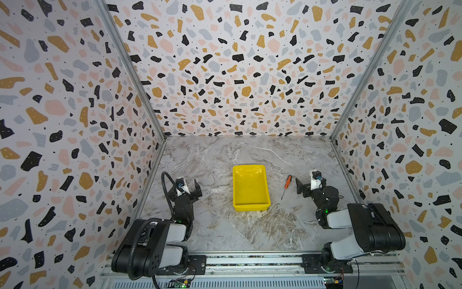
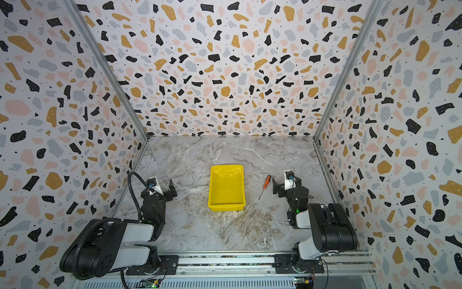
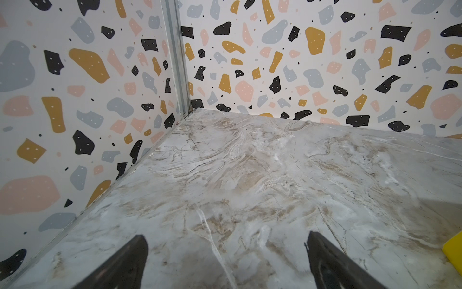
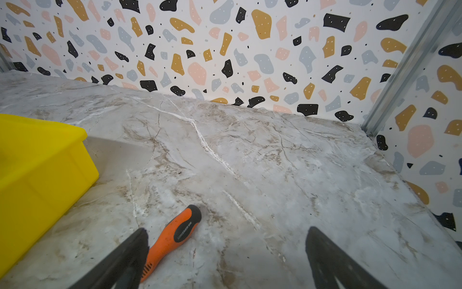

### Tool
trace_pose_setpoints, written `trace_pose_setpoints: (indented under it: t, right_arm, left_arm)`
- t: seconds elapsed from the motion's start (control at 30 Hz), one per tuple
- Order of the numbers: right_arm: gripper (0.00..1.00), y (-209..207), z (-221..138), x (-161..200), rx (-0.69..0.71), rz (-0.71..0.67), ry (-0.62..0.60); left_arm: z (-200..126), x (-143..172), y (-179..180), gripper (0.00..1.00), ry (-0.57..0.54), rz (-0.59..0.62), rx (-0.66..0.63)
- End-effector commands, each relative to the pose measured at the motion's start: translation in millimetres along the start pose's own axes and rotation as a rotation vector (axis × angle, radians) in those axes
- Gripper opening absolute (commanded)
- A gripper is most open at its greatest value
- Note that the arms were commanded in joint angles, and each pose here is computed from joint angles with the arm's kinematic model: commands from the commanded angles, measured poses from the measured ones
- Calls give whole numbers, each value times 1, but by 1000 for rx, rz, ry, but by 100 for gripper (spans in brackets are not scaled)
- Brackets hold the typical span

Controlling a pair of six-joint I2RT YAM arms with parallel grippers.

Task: Put the screwdriver in the bin
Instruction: Pick up the screwdriver from the middle-right of the table.

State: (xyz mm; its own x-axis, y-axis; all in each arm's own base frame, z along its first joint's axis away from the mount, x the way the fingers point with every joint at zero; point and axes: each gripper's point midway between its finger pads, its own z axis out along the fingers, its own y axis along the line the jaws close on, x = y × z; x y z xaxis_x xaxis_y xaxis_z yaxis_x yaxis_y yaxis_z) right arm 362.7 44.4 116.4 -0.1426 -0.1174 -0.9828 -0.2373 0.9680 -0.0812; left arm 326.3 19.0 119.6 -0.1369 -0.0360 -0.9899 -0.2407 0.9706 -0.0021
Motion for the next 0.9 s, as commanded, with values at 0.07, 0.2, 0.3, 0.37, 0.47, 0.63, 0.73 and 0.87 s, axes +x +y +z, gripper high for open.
trace_pose_setpoints:
  t: [0.07,0.2,0.3,0.37,0.47,0.63,0.73,0.87]
  right_arm:
    - [99,1,-1,-8,-8,-10,-27]
    - [99,4,-7,-10,-2,-28,-48]
    - [99,1,-18,-17,76,-43,-78]
    - [99,-2,-23,-29,129,-47,-95]
    - [99,-8,-24,-39,206,-33,-29]
    - [99,-3,-34,-73,264,-15,0]
    - [99,-23,-42,-58,404,263,145]
    - [99,-38,-59,5,510,499,390]
  left_arm:
    - [2,-17,-4,100,-56,-13,13]
    - [2,-17,-4,100,-56,-13,13]
    - [2,-17,-4,100,-56,-13,13]
    - [2,-17,-4,100,-56,-13,14]
    - [2,-17,-4,100,-56,-12,13]
    - [2,-17,-4,100,-55,-12,14]
    - [2,-17,-4,100,-56,-13,13]
    - [2,-18,-4,100,-57,-14,12]
